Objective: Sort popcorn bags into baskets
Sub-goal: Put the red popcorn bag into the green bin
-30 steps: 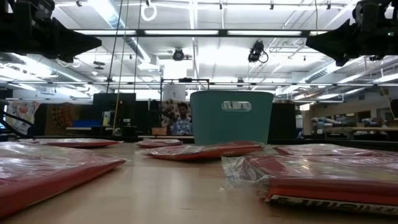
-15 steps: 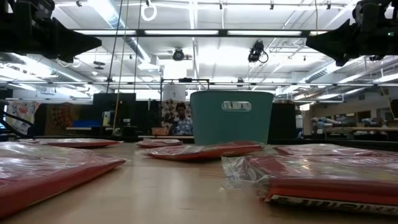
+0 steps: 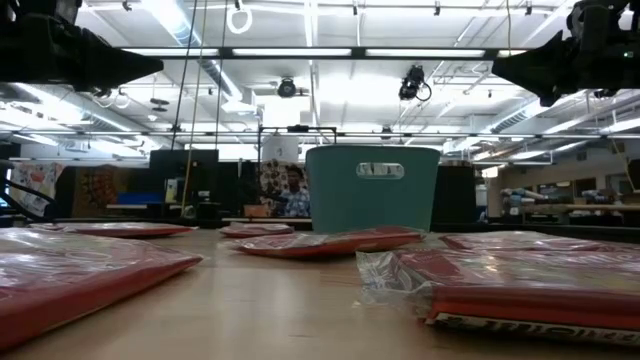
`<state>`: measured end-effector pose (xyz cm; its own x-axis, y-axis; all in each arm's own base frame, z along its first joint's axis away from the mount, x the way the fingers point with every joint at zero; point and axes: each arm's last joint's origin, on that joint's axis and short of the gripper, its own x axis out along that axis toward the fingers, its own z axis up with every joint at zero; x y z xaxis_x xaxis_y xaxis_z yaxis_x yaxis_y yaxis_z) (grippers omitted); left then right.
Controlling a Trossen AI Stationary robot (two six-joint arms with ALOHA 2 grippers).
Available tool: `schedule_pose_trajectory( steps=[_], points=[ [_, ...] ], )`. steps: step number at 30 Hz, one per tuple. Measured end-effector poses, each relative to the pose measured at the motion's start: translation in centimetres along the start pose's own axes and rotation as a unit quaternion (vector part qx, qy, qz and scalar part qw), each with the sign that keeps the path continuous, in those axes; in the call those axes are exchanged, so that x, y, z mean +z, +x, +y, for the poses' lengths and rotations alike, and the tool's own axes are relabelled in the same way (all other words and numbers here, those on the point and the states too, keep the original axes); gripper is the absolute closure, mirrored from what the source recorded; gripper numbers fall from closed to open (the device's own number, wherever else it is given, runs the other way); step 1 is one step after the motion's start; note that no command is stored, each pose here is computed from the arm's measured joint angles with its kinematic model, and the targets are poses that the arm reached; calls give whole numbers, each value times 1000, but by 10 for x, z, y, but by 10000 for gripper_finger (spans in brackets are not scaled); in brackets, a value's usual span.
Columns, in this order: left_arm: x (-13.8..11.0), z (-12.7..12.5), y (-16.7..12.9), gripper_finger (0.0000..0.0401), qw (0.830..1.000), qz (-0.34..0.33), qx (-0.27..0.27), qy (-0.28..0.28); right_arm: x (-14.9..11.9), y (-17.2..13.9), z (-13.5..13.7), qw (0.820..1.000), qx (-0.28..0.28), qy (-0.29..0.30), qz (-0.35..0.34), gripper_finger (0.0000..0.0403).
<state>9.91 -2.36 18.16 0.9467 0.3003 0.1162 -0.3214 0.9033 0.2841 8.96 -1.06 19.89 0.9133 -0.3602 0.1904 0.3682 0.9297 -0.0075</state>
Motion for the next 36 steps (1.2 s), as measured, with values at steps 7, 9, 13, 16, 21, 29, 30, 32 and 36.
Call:
schedule_pose_trajectory(
  steps=[7,9,13,16,21,29,30,32,36],
  points=[
    [0,0,0,383,1000,0,0,0,0,0,0,1000,0,0,0,330],
    [0,0,0,383,1000,-1,-3,-29,0,0,0,1000,0,0,0,330],
    [3,-1,0,383,984,-17,-32,-174,0,0,0,1000,0,0,0,330],
    [5,-1,0,383,969,-25,-39,-244,0,0,0,1000,0,0,0,330],
    [15,2,-1,383,938,-67,-72,-333,0,0,0,1000,0,0,0,330],
    [45,7,5,383,945,-47,-94,-311,0,0,0,1000,0,1,-2,330],
    [46,7,7,383,949,-35,-78,-305,1,0,0,1000,0,1,-3,330],
    [46,6,11,383,955,-15,-35,-294,2,0,0,1000,-1,3,-8,330],
    [42,0,19,383,963,24,12,-269,6,0,-1,1000,-2,11,-29,330]
  ],
)
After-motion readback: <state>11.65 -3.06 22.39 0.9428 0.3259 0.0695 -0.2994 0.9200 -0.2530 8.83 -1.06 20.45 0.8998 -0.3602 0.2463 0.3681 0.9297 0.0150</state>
